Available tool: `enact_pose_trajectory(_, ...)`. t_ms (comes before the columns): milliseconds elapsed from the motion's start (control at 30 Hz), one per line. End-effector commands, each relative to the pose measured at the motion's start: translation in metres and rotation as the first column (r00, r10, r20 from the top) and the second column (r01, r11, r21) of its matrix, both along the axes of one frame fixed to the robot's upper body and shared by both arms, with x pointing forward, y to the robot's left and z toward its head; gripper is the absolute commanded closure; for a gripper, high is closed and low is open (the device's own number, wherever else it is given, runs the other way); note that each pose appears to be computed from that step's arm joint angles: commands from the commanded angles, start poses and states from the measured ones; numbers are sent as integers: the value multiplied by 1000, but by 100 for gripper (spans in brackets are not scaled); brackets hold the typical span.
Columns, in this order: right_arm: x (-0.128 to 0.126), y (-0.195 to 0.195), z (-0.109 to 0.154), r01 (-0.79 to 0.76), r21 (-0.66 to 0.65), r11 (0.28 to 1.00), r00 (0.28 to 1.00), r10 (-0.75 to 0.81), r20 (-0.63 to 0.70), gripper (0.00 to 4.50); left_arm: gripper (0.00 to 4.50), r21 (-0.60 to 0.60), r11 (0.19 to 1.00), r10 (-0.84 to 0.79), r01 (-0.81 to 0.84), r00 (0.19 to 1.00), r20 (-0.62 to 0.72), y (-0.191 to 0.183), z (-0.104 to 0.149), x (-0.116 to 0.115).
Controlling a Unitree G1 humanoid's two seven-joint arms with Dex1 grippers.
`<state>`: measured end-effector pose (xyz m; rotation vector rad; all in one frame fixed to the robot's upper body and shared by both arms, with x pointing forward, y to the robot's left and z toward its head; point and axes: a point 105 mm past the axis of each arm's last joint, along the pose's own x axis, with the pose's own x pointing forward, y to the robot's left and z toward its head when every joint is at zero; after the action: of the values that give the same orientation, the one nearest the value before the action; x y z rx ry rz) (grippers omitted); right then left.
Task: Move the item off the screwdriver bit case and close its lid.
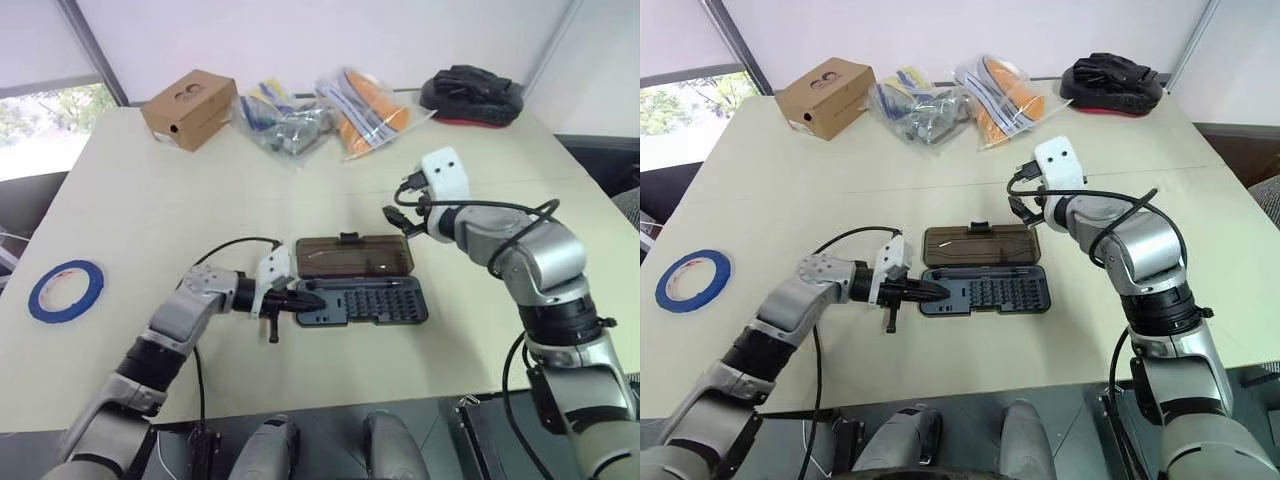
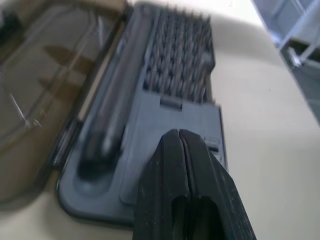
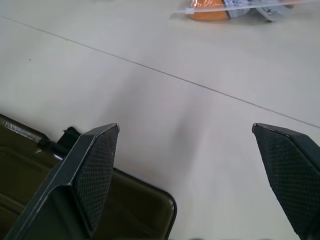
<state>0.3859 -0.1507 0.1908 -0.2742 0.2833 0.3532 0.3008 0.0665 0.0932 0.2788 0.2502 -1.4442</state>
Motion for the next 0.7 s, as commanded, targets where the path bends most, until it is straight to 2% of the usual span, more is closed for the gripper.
enact_pose_trajectory(33, 3, 11, 27, -105, 13, 994, 990, 103, 95, 7, 450, 60, 998, 3, -3, 1000, 7, 3, -17, 2)
enact_pose_trajectory(100, 4, 17, 31, -193, -21, 981, 975, 194, 107, 7, 450, 79, 997, -5, 4, 1000, 8, 4, -25, 1)
enact_pose_trajectory(200, 5, 26, 27, -326, -123, 937, 941, 335, 55, 7, 450, 82, 997, 1, -1, 1000, 7, 6, -29, 1)
enact_pose_trajectory(333, 5, 35, 13, -511, -275, 814, 852, 523, -37, 7, 450, 81, 997, 9, -10, 1000, 11, 9, -31, 1)
enact_pose_trajectory(467, 15, 30, -2, -575, -337, 746, 812, 572, -119, 7, 450, 79, 997, 15, -16, 1000, 15, 10, -31, 1)
enact_pose_trajectory(700, 41, 24, -30, -561, -371, 740, 823, 544, -161, 7, 450, 65, 997, 48, -51, 998, 39, 14, -25, 0)
